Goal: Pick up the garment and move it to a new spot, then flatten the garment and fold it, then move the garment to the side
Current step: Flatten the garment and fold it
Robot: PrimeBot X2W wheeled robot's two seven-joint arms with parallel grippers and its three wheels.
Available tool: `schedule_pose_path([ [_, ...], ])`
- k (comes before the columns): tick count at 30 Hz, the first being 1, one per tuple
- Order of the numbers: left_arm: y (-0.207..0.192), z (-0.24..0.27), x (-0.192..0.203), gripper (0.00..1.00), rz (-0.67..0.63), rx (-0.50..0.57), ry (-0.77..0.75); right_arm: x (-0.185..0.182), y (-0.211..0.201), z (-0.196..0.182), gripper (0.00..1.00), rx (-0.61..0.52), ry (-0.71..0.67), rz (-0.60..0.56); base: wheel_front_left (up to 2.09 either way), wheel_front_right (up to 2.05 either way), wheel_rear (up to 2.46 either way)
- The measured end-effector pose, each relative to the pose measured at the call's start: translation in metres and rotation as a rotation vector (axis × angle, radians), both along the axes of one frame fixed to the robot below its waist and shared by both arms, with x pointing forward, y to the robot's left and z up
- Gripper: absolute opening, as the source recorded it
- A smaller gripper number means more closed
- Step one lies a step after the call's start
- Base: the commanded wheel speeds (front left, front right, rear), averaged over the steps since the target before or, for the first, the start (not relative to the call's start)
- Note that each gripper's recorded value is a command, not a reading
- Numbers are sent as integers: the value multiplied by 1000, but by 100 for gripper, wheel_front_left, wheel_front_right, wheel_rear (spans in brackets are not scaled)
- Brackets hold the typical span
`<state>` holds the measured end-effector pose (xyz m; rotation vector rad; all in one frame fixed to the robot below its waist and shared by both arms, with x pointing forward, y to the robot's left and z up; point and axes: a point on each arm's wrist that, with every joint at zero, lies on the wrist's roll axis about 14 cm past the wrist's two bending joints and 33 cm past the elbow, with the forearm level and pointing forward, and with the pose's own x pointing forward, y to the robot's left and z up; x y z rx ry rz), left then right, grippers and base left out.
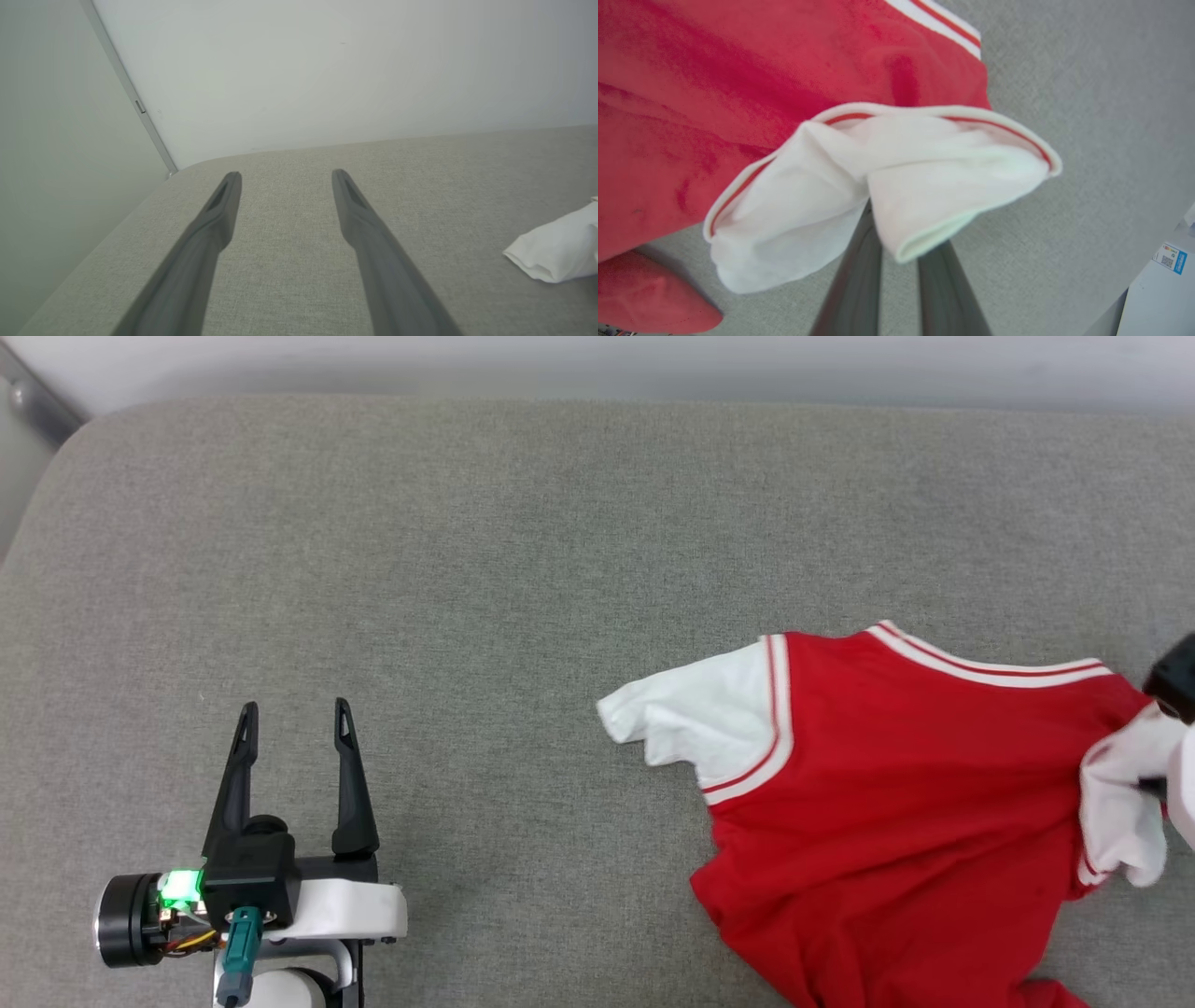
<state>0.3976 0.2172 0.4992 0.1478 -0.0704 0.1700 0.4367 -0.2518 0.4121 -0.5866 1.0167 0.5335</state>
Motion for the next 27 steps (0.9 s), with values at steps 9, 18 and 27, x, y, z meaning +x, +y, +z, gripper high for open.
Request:
schedule_pose_path([
  [9,-1,-8,3,100,-10,5,24,-31,-24,-39,0,40,80,-139,0,0,0],
  [18,-4,11,1,100,-46,30,-26,10,-18,23,100,196,-281,-157,0,0,0],
  [27,-11,44,17,100,-136,95,-113,33,-35,124,100,316,-751,-162,0,0,0],
])
